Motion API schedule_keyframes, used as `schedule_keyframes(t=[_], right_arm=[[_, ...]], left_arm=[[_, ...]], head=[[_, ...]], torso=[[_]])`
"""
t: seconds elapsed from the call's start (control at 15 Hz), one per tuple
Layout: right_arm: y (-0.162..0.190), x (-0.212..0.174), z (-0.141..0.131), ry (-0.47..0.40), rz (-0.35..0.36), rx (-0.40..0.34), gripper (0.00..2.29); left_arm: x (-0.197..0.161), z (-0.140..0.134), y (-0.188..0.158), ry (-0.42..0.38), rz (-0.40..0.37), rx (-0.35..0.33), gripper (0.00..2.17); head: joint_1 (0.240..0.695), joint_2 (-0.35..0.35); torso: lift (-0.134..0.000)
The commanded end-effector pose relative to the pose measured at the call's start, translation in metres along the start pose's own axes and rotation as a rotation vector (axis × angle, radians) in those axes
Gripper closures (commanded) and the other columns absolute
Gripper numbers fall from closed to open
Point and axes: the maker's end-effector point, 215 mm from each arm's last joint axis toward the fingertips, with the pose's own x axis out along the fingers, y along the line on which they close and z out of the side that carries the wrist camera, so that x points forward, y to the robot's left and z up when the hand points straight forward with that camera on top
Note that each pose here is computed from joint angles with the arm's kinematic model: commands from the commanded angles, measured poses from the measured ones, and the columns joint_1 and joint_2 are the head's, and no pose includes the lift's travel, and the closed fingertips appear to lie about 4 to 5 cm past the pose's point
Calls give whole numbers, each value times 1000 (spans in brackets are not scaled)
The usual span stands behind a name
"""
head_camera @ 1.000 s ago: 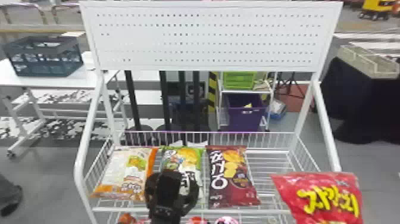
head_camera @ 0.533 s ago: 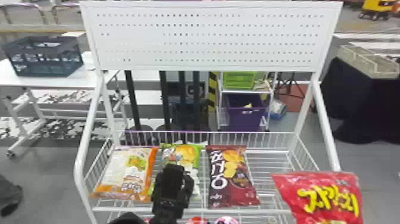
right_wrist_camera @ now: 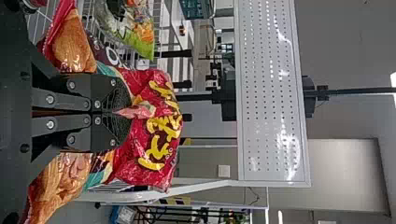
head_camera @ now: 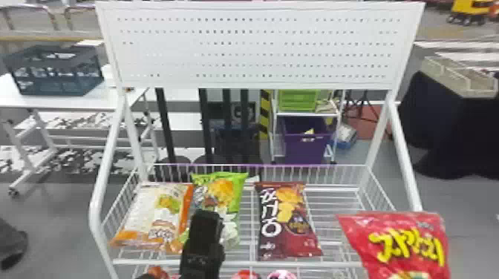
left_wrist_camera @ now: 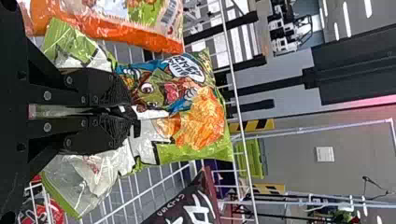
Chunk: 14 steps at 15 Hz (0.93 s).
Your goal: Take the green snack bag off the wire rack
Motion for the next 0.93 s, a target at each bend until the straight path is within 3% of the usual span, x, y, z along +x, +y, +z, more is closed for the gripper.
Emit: schedule_keyframes(t=[0.0, 0.33, 0.6, 0.87], right_arm=[[0, 1, -1, 1, 2, -1, 2125], [-1, 4, -6, 12, 2, -1, 2125], [-2, 6, -8, 12, 3, 2, 2125], [0, 8, -10, 13, 5, 4, 2125]], left_arm=[[-22, 26, 15, -63, 23, -27, 1862], [-95, 87, 58, -215, 65, -86, 1862], [-172, 102, 109, -294, 132, -91, 1858], [-224, 104, 151, -364, 179, -116, 1858]], head=[[499, 0], [499, 0], [499, 0], [499, 0]], torso=[[0], [0], [0], [0]])
